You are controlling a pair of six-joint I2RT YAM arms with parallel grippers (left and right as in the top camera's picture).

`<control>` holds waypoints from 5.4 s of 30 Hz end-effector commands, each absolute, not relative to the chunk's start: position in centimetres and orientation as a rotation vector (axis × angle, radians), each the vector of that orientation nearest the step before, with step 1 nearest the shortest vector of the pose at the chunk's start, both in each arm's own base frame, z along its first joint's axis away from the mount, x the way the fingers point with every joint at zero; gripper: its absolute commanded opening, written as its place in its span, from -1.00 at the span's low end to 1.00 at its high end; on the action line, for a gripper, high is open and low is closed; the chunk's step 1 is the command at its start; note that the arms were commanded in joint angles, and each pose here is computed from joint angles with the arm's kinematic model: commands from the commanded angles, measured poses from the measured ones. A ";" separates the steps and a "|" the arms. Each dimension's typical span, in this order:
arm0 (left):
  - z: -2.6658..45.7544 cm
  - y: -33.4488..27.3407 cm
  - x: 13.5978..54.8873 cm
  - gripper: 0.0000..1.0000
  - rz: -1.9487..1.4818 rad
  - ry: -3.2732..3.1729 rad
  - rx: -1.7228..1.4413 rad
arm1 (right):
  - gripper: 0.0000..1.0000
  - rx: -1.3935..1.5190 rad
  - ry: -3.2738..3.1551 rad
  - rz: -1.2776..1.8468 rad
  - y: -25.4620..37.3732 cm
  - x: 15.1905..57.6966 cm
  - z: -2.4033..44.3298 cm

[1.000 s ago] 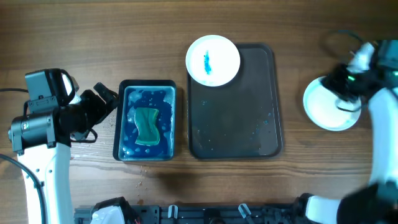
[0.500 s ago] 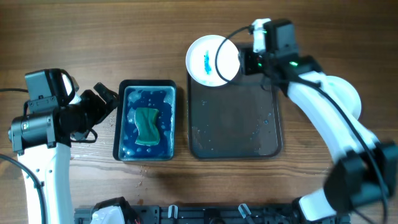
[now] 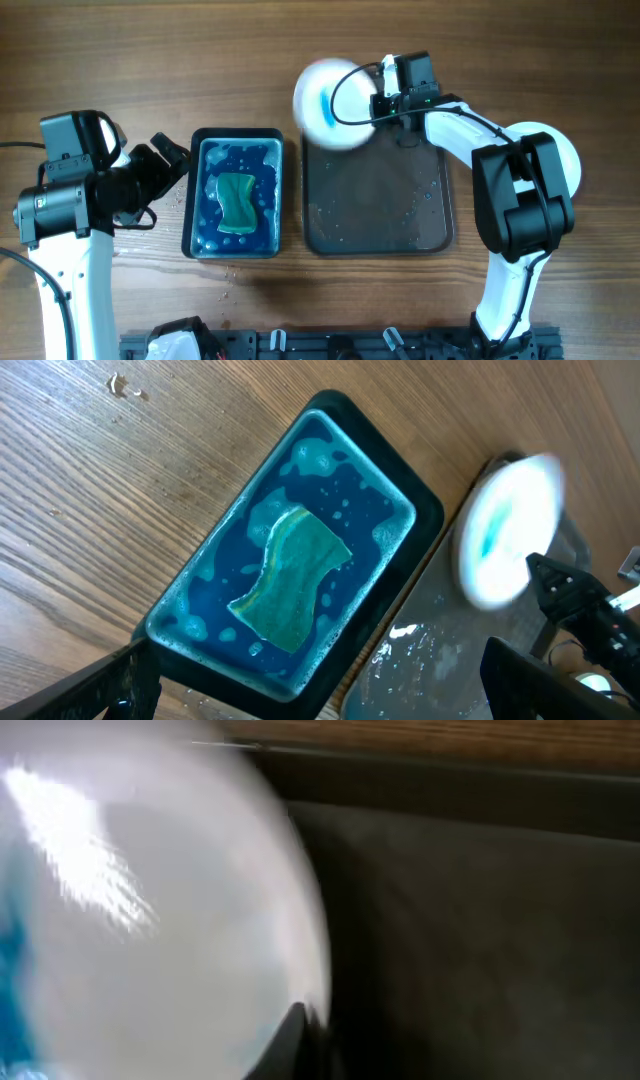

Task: Clean dirty plates on tray and stack at the side
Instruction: 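Grasp the blue-stained plate with the right gripper and pull it onto the tray center, then dip and grasp the sponge in the basin with the left gripper, then lift the sponge with the left gripper and move it to the plate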

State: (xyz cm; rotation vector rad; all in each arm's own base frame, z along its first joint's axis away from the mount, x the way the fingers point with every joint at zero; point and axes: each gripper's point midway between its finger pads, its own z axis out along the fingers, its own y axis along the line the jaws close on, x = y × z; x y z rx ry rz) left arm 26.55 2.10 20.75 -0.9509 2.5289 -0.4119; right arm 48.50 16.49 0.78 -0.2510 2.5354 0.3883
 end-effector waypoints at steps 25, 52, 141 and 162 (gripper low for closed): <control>21.7 2.0 27.1 1.00 -0.437 2.493 -0.934 | -0.91 0.678 2.864 0.246 8.4 28.7 8.1; 4.4 -6.4 25.3 -0.20 -0.195 3.119 -0.595 | -0.26 0.034 2.572 0.287 9.3 30.2 17.1; 13.0 -5.5 31.2 -0.92 -0.062 3.039 -0.454 | -0.12 -0.200 2.925 0.672 10.9 30.8 4.7; 15.8 -20.7 33.4 -0.92 -0.602 2.886 -0.202 | -0.91 0.233 3.103 0.303 7.4 30.7 -1.8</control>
